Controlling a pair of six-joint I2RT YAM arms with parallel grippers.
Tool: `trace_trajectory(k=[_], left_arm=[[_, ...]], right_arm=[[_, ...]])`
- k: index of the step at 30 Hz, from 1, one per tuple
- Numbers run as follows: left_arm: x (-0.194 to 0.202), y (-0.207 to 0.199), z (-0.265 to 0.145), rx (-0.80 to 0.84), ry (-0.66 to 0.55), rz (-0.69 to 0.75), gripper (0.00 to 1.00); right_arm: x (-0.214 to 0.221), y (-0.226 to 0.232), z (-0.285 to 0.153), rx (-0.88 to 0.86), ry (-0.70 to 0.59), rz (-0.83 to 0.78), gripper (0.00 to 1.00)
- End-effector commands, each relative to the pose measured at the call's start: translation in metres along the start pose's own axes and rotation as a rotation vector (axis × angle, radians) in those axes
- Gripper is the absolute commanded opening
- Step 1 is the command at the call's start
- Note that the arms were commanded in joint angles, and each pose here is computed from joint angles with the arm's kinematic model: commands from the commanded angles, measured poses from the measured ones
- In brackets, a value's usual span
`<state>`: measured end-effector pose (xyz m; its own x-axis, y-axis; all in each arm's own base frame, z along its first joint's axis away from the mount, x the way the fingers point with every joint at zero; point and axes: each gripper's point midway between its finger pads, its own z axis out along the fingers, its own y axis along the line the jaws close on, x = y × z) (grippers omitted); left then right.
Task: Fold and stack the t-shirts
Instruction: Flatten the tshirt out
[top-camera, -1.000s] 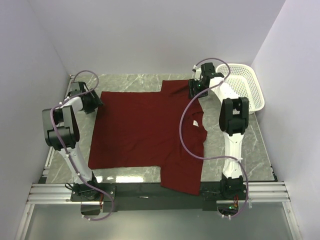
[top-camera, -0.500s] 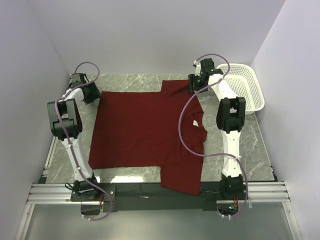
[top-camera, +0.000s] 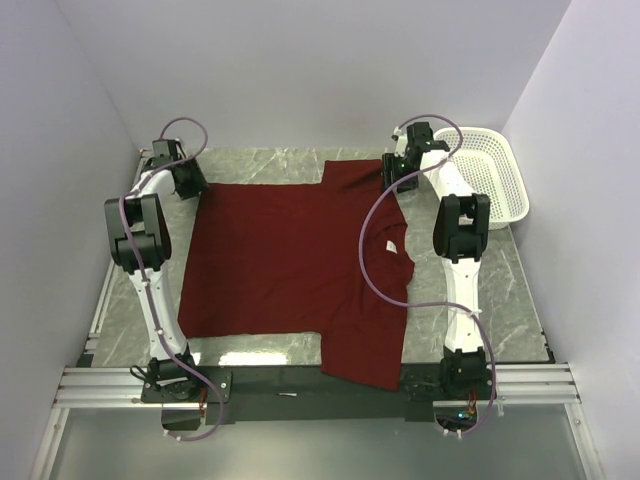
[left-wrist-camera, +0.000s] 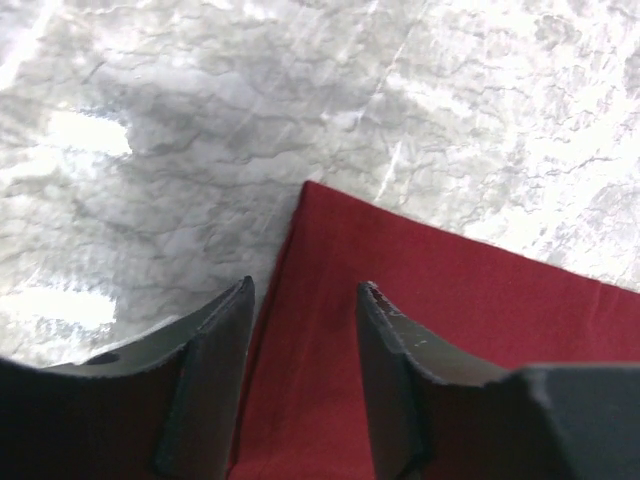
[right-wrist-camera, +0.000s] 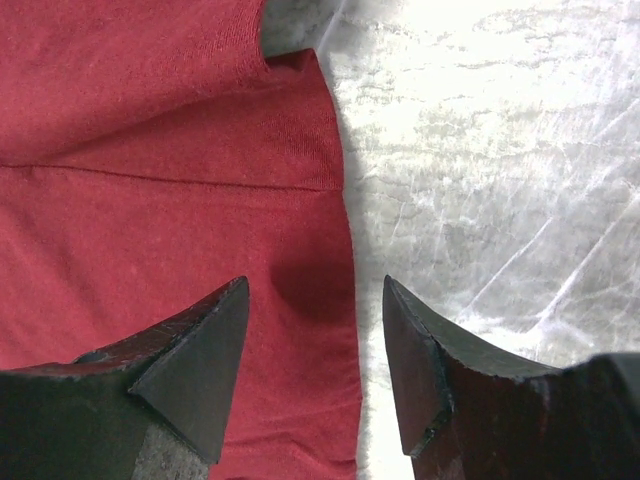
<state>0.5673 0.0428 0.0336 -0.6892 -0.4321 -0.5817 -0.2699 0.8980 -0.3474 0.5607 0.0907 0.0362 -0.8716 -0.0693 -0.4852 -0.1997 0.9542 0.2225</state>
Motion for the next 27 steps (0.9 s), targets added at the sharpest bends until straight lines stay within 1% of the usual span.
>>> trace_trajectory(k=[1,3,4,5,7,8,9,10,12,13,14,16,20,21,22,23,25,26,27], left_arm=[[0.044,0.005,0.013,-0.012,0.141,-0.002,0.48],[0.05,0.007,0.011,-0.016,0.145,-0.002,0.42],[0.05,0.007,0.01,-0.015,0.14,-0.002,0.38],[0.053,0.009,0.006,-0.019,0.141,-0.005,0.35],[0.054,0.01,0.002,-0.021,0.135,-0.007,0.28],[0.054,0.011,-0.001,-0.019,0.131,-0.007,0.27],[0.053,0.013,-0.003,-0.022,0.127,-0.013,0.22],[0.053,0.013,-0.004,-0.02,0.125,-0.015,0.2],[0.053,0.014,-0.008,-0.022,0.116,-0.018,0.13],[0.051,0.014,-0.01,-0.02,0.112,-0.02,0.11],[0.05,0.013,-0.013,-0.018,0.107,-0.023,0.11],[0.048,0.011,-0.016,-0.014,0.098,-0.02,0.1],[0.043,0.008,-0.026,-0.004,0.078,-0.027,0.06],[0.043,0.006,-0.029,0.003,0.077,-0.028,0.04],[0.041,0.005,-0.031,0.009,0.071,-0.031,0.04],[0.041,0.002,-0.037,0.017,0.065,-0.036,0.04],[0.045,0.0,-0.043,0.03,0.06,-0.042,0.02],[0.042,-0.002,-0.048,0.035,0.047,-0.044,0.02],[0.042,-0.003,-0.051,0.04,0.044,-0.042,0.02]], right_arm=[[-0.004,0.002,-0.002,-0.02,-0.002,0.004,0.62],[-0.001,0.004,-0.001,-0.029,0.009,0.004,0.57],[0.002,0.008,-0.001,-0.053,0.02,0.004,0.53],[0.005,0.008,-0.001,-0.064,0.028,0.01,0.45],[0.007,0.011,-0.001,-0.084,0.032,0.01,0.37],[0.007,0.012,-0.003,-0.088,0.033,0.009,0.3],[0.01,0.011,-0.003,-0.091,0.041,0.011,0.25],[0.009,0.012,-0.006,-0.092,0.035,0.005,0.21],[0.016,0.007,-0.009,-0.092,0.047,0.016,0.05],[0.01,0.006,-0.018,-0.087,0.017,0.01,0.0],[0.022,0.003,-0.018,-0.079,0.042,0.018,0.0],[0.026,-0.004,-0.026,-0.063,0.03,0.009,0.0],[0.061,0.004,-0.049,-0.089,0.084,-0.02,0.0],[0.088,0.01,-0.047,-0.128,0.147,-0.009,0.0],[0.1,0.012,-0.05,-0.145,0.176,-0.016,0.0],[0.122,0.016,-0.054,-0.163,0.217,-0.006,0.0],[0.134,0.023,-0.064,-0.188,0.214,-0.018,0.0],[0.154,0.025,-0.064,-0.196,0.25,-0.005,0.0],[0.156,0.026,-0.066,-0.199,0.241,-0.012,0.0]])
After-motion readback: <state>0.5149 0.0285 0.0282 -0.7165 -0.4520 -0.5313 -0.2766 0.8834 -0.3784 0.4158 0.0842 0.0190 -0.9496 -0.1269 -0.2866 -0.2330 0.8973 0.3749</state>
